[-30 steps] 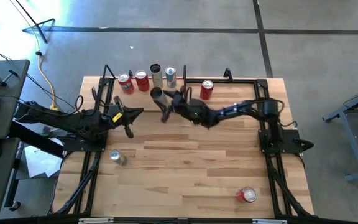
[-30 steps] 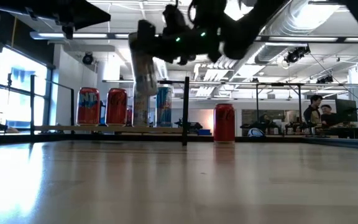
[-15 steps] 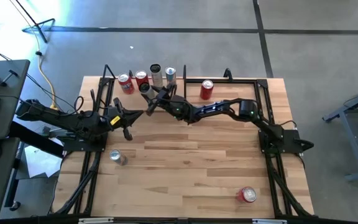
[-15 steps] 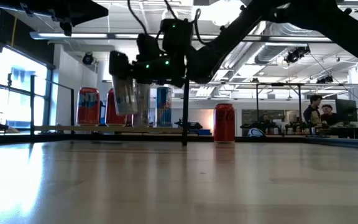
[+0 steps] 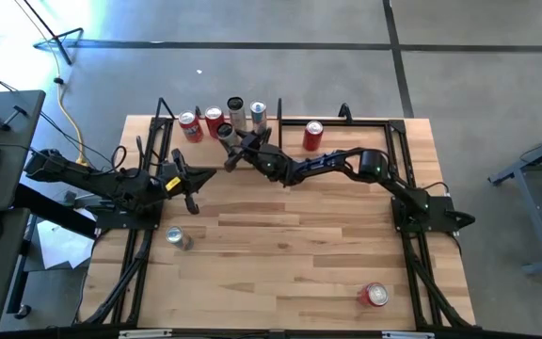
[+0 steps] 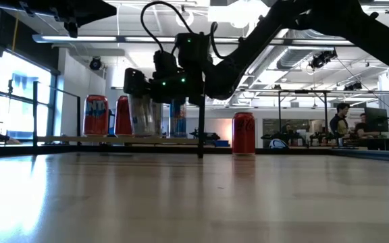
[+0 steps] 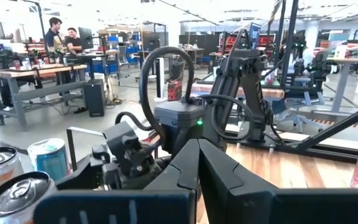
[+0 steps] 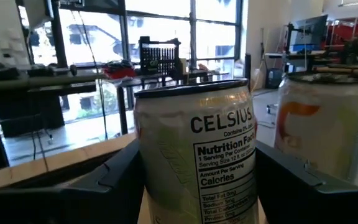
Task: Place canned beverage on shelf
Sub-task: Put the white-yellow soda can on the shelf aligned with the other white-yellow soda can
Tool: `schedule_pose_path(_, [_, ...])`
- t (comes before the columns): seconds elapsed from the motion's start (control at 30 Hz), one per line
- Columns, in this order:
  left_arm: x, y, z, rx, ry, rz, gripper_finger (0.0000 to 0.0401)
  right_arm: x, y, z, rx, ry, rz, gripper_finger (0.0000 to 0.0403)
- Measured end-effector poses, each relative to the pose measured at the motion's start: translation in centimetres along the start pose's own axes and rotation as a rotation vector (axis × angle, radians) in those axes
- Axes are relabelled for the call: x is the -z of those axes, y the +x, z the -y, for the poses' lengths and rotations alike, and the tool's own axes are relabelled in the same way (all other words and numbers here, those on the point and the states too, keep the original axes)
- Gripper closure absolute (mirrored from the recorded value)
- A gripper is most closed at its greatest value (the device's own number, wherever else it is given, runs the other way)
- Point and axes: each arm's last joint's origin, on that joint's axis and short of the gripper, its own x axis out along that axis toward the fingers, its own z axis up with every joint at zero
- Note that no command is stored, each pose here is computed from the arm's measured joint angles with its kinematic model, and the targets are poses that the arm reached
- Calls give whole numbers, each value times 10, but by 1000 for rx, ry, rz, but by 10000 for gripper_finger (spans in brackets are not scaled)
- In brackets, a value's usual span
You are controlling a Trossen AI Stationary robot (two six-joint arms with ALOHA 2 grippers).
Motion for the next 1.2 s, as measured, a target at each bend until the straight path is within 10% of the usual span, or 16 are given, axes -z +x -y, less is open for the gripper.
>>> schedule_pose_path(0.23, [0,0,0,0,0,0,401,2,0,1,37,10,-19,99])
schedule_pose_path(1.2, [1,0,0,1,3,-5,401,-41,-17,-22,153,-317,-87,89])
